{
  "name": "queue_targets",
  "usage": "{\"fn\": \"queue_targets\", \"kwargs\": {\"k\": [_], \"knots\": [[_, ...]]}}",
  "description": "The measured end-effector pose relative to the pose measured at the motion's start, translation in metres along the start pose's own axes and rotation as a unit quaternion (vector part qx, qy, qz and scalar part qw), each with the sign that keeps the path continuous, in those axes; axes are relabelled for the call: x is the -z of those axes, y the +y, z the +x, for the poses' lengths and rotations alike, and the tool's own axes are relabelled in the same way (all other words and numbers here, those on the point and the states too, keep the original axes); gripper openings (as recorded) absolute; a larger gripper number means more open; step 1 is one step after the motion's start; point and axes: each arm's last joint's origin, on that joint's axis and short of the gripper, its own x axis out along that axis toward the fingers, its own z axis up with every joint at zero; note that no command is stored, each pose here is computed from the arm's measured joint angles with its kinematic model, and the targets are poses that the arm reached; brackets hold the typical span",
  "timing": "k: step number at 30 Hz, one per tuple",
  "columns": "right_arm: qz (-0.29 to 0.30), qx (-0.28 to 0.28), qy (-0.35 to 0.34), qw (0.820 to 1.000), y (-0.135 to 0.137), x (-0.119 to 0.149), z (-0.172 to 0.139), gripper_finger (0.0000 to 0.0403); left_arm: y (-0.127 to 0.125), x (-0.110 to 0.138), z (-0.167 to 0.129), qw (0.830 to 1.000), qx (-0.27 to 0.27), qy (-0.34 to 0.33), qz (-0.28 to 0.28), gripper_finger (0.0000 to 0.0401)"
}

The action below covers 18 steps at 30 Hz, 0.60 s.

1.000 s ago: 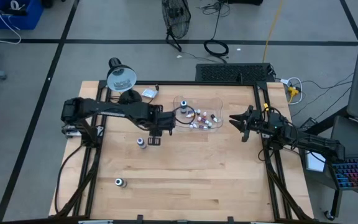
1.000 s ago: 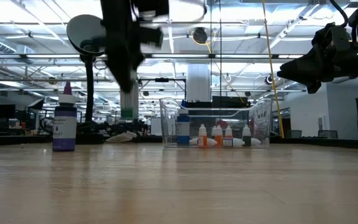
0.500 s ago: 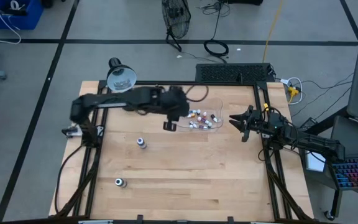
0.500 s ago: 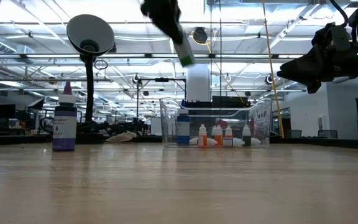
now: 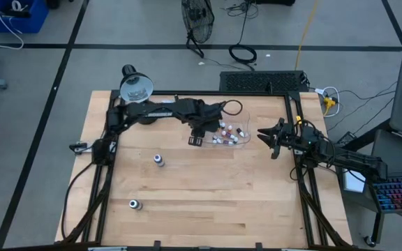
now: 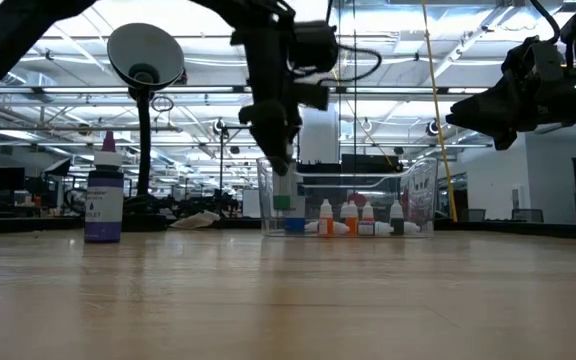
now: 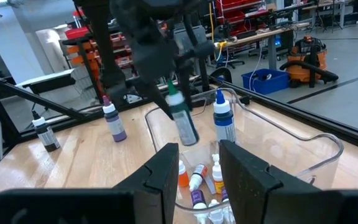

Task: Pick & Place food coloring
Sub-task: Put the green big food coloring into the transparent bin

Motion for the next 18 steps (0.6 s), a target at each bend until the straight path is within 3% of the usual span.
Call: {"fn": "queue_targets", "kwargs": {"k": [10, 18], "knots": [[0.0, 0.0, 0.0, 1.0, 0.0, 0.0, 0.0, 0.0105, 0.04, 0.019, 0.01, 0.998, -0.014, -0.003, -0.068, 0.0141], [0.0, 0.0, 0.0, 1.0, 0.0, 0.0, 0.0, 0.0105, 0.044, 0.022, 0.011, 0.996, 0.017, -0.016, -0.084, 0.0141]]}}
